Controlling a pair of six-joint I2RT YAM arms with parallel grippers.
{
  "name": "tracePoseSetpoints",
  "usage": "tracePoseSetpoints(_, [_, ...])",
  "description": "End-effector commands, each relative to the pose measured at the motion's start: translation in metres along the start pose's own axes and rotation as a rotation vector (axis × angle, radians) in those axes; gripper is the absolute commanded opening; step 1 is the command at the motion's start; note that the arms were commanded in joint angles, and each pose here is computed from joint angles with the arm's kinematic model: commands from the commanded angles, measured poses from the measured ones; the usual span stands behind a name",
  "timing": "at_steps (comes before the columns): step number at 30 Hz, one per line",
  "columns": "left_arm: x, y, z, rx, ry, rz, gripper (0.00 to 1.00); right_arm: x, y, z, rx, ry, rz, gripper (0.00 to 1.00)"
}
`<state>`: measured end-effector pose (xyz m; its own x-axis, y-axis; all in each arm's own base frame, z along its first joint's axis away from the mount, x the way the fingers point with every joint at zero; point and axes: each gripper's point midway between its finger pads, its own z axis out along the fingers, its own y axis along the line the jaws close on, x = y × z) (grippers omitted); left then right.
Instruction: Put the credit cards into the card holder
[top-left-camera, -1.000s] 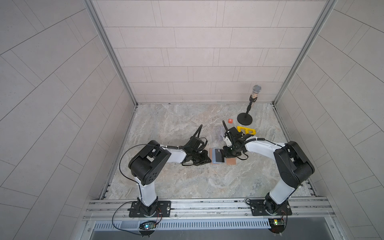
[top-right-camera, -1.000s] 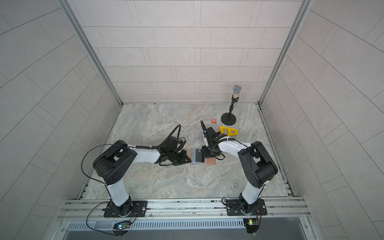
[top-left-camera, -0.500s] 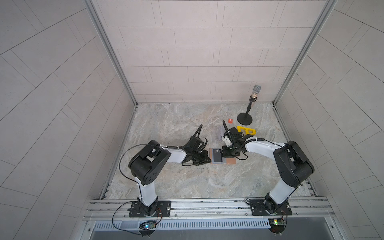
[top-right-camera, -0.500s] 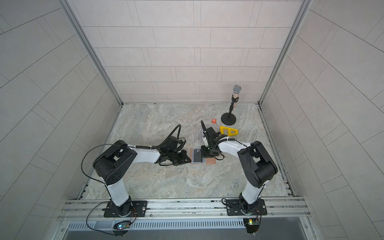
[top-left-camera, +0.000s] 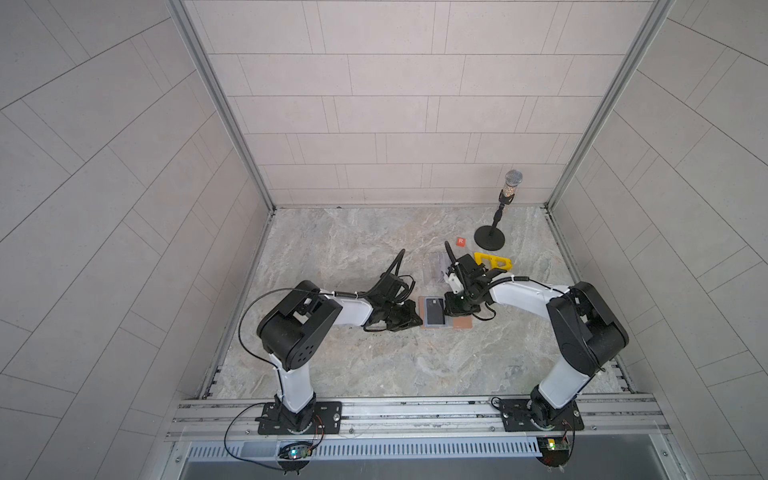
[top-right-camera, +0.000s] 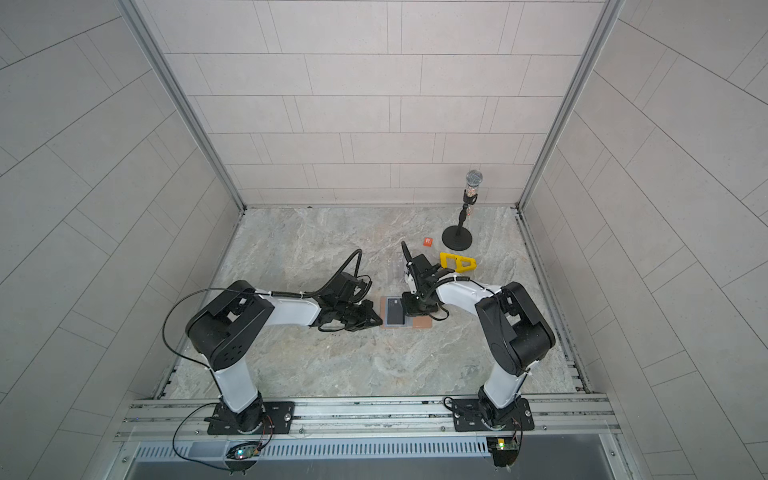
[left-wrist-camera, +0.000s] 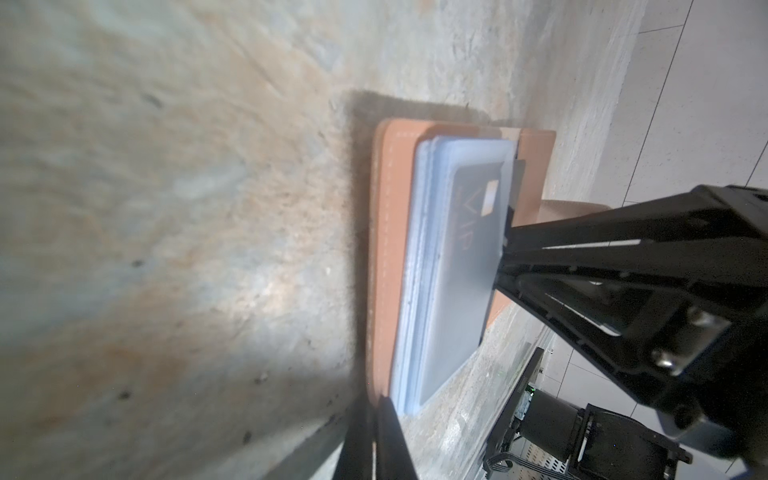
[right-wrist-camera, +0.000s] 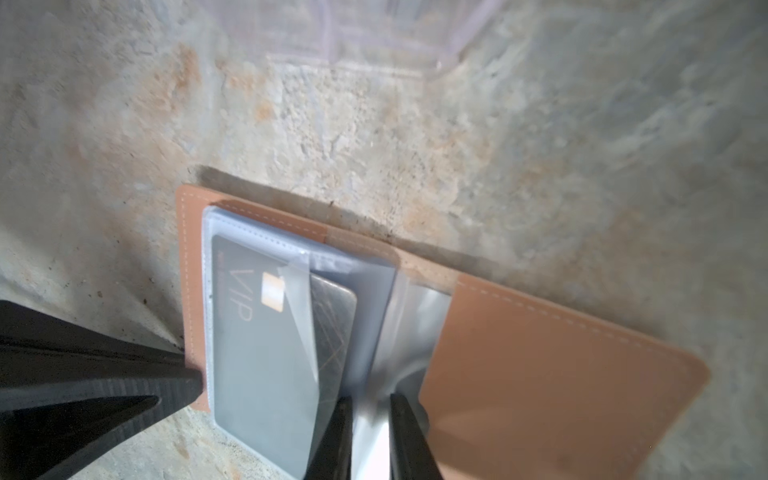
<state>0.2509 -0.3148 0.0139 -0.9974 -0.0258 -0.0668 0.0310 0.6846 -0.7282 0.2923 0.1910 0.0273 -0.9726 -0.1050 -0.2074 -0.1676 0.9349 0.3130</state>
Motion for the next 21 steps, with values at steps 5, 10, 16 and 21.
tracePoseSetpoints(5, [0.02, 0.025, 0.003, -0.102, 0.048, -0.021, 0.0, -0.007, -0.002, -0.024, 0.057, -0.05, -0.029, 0.2])
tracePoseSetpoints(10, [0.02, 0.025, 0.002, -0.103, 0.049, -0.02, 0.0, -0.013, 0.017, -0.026, -0.048, -0.078, -0.029, 0.18])
tracePoseSetpoints(16, [0.019, 0.024, 0.002, -0.105, 0.048, -0.018, 0.0, -0.013, 0.021, -0.016, -0.087, -0.069, -0.004, 0.16])
tracePoseSetpoints(21, [0.02, 0.024, 0.001, -0.105, 0.051, -0.017, 0.0, -0.01, 0.014, -0.006, -0.055, -0.05, 0.0, 0.16])
